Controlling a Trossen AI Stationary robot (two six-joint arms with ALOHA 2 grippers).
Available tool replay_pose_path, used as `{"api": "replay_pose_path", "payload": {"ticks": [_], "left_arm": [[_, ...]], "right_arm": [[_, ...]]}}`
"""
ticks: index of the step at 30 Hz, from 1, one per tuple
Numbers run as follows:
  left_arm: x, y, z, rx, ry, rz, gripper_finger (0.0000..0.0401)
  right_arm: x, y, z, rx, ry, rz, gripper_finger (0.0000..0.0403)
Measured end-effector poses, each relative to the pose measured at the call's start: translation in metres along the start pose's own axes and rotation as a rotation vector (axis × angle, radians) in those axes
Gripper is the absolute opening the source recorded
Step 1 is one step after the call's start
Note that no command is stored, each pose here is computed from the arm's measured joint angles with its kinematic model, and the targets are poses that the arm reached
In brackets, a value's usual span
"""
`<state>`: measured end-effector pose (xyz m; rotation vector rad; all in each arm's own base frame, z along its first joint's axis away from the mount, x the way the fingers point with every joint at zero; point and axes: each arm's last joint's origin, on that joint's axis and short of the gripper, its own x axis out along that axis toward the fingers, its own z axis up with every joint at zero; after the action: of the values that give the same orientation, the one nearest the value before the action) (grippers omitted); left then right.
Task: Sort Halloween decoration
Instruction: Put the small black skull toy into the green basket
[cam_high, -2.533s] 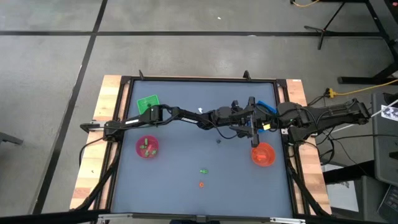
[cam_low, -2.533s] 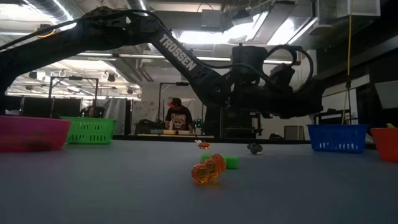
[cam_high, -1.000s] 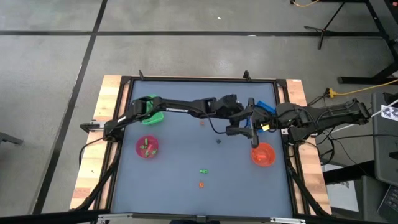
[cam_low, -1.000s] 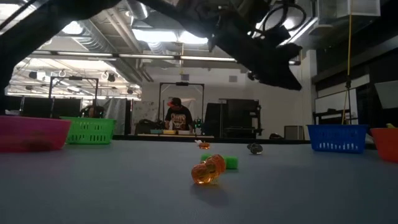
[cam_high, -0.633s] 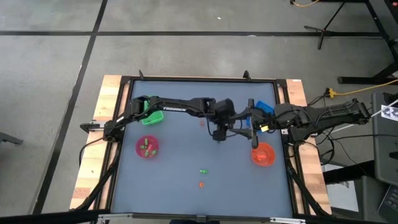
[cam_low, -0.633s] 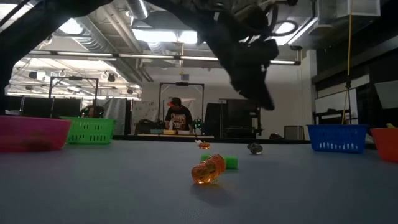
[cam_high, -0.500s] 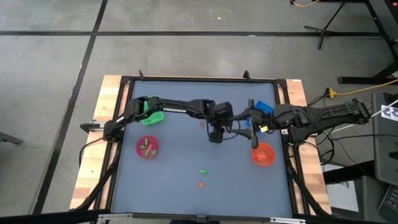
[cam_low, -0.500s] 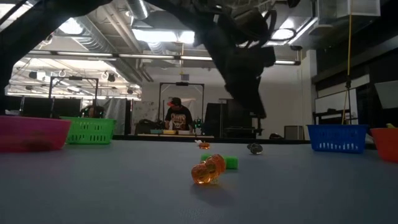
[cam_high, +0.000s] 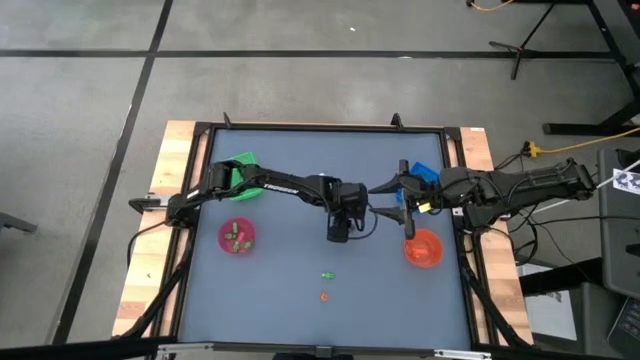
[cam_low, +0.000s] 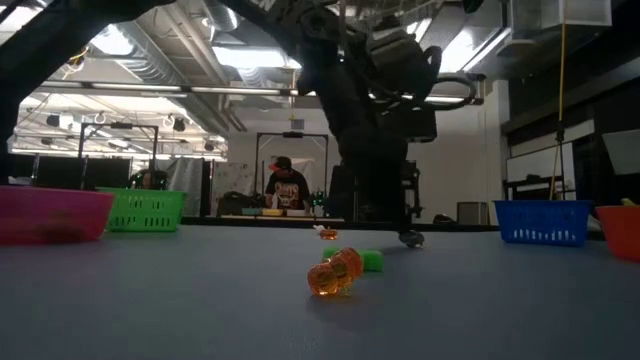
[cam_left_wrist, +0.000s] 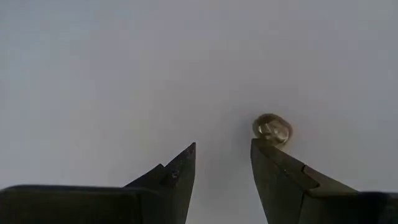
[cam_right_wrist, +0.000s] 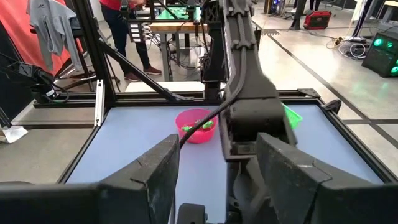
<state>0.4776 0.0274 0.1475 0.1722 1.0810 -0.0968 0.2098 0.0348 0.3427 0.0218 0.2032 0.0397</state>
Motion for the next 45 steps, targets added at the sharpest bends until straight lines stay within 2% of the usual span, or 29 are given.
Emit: {"api": "replay_pose_path", "payload": {"ticks": [6, 10, 16, 30, 38, 45], "left_arm": [[0.006, -0.009, -0.004, 0.015, 0.003, -0.007, 0.0140], [0.006, -0.009, -0.004, 0.018, 0.015, 0.046, 0.0140], [-0.002, -0.010, 0.005, 0.022, 0.011, 0.044, 0.0140], [-0.013, -0.045, 0.025, 0.098, -0.045, 0.013, 0.0140], [-0.013, -0.040, 0.029, 0.087, -0.092, 0.028, 0.0140], [-0.004, -0.039, 0.018, 0.050, -0.060, 0.024, 0.0140]], "right_arm": [[0.000, 0.000, 0.000, 0.000, 0.000, 0.000, 0.0214], [0.000, 0.000, 0.000, 0.000, 0.001, 0.000, 0.0214], [0.000, 0.000, 0.000, 0.000, 0.002, 0.000, 0.0214], [0.000, 0.000, 0.000, -0.001, 0.002, 0.000, 0.0214], [0.000, 0.000, 0.000, -0.001, 0.002, 0.000, 0.0214], [0.000, 0.000, -0.001, -0.001, 0.008, -0.001, 0.0214]]}}
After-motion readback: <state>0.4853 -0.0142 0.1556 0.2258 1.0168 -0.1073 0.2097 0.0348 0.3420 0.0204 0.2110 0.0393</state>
